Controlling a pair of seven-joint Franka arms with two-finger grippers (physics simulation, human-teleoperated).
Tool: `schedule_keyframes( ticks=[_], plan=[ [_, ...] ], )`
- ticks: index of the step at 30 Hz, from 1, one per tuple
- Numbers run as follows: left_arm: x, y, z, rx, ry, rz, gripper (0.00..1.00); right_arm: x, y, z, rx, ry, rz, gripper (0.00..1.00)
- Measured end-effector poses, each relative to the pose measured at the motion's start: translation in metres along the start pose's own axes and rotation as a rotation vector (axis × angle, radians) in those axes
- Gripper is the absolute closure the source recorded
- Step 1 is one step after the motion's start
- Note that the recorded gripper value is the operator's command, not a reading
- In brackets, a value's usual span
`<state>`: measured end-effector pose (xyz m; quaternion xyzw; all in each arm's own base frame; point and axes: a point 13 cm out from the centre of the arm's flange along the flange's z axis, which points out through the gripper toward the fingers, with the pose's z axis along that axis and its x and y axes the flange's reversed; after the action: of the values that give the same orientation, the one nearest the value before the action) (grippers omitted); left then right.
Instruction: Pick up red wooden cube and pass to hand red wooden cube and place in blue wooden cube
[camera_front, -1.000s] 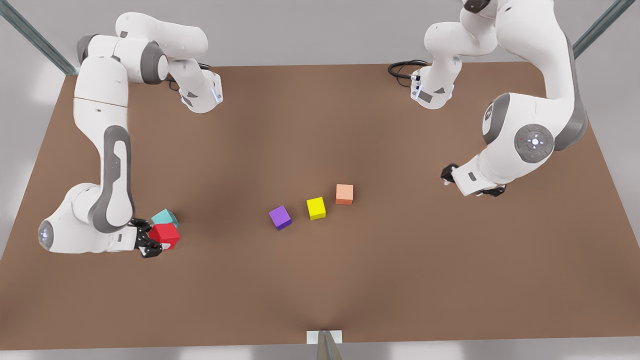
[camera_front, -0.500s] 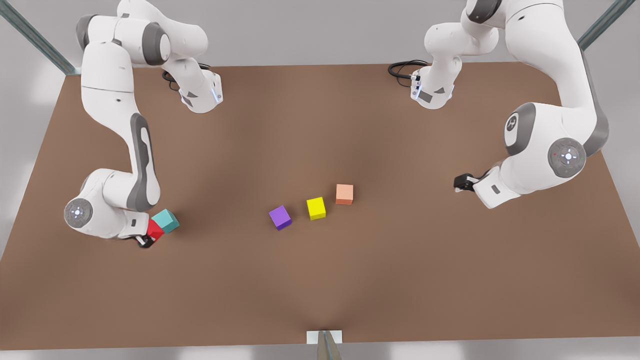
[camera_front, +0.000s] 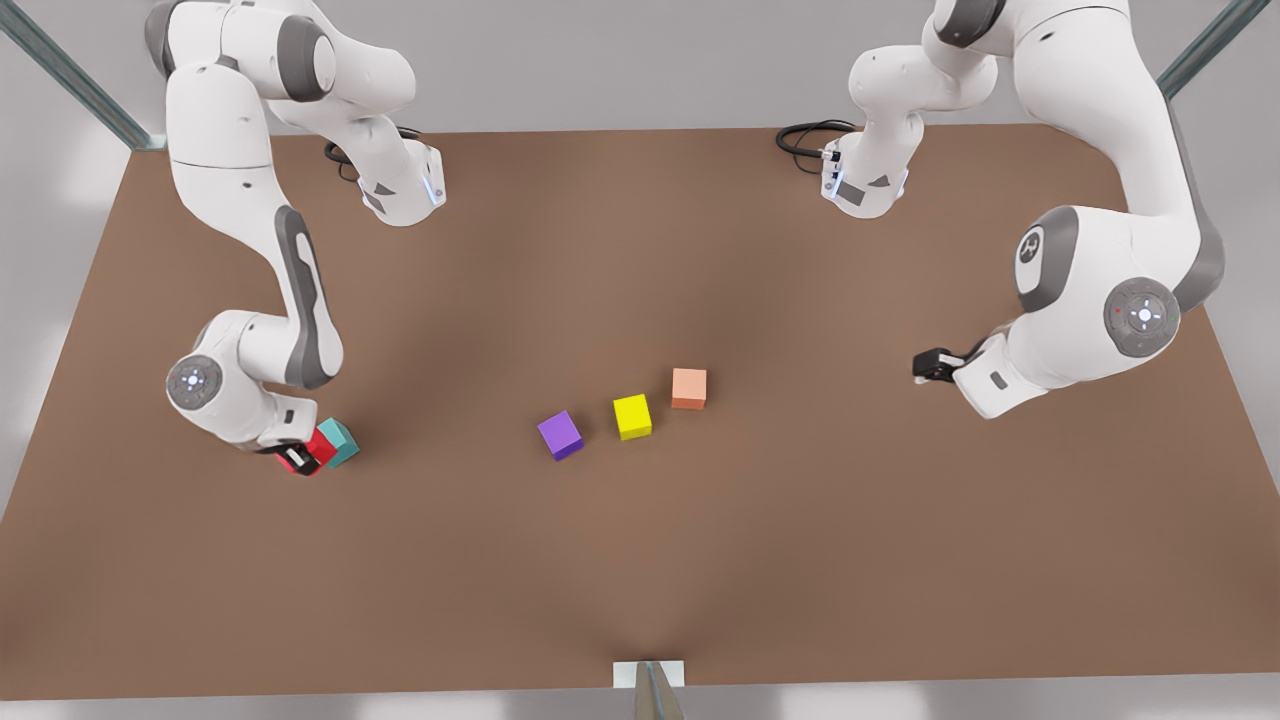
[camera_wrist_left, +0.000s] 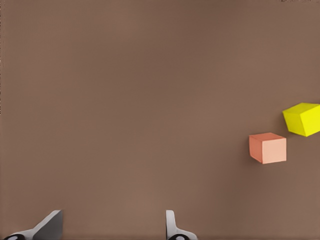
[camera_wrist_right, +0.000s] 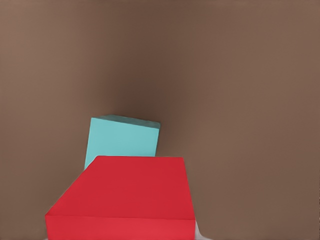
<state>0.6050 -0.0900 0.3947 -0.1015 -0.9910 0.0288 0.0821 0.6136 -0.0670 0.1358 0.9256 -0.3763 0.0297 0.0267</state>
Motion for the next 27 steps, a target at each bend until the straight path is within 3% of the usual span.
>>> schedule_keyframes(
  ticks=[8, 10, 11, 27],
  plan=[
    [0.000, 0.001, 0.000, 0.000, 0.000, -0.008, 0.00, -0.008, 0.009, 0.005, 0.004, 0.000, 0.018, 0.46],
    [0.000, 0.001, 0.000, 0.000, 0.000, -0.010, 0.00, -0.009, 0.010, 0.006, 0.009, -0.004, 0.021, 0.06],
    [0.000, 0.001, 0.000, 0.000, 0.000, -0.010, 0.00, -0.009, 0.011, 0.006, 0.013, -0.006, 0.023, 0.03],
    [0.000, 0.000, 0.000, 0.000, 0.001, -0.015, 0.00, 0.002, 0.008, -0.039, 0.046, -0.011, 0.017, 0.01]
  ],
)
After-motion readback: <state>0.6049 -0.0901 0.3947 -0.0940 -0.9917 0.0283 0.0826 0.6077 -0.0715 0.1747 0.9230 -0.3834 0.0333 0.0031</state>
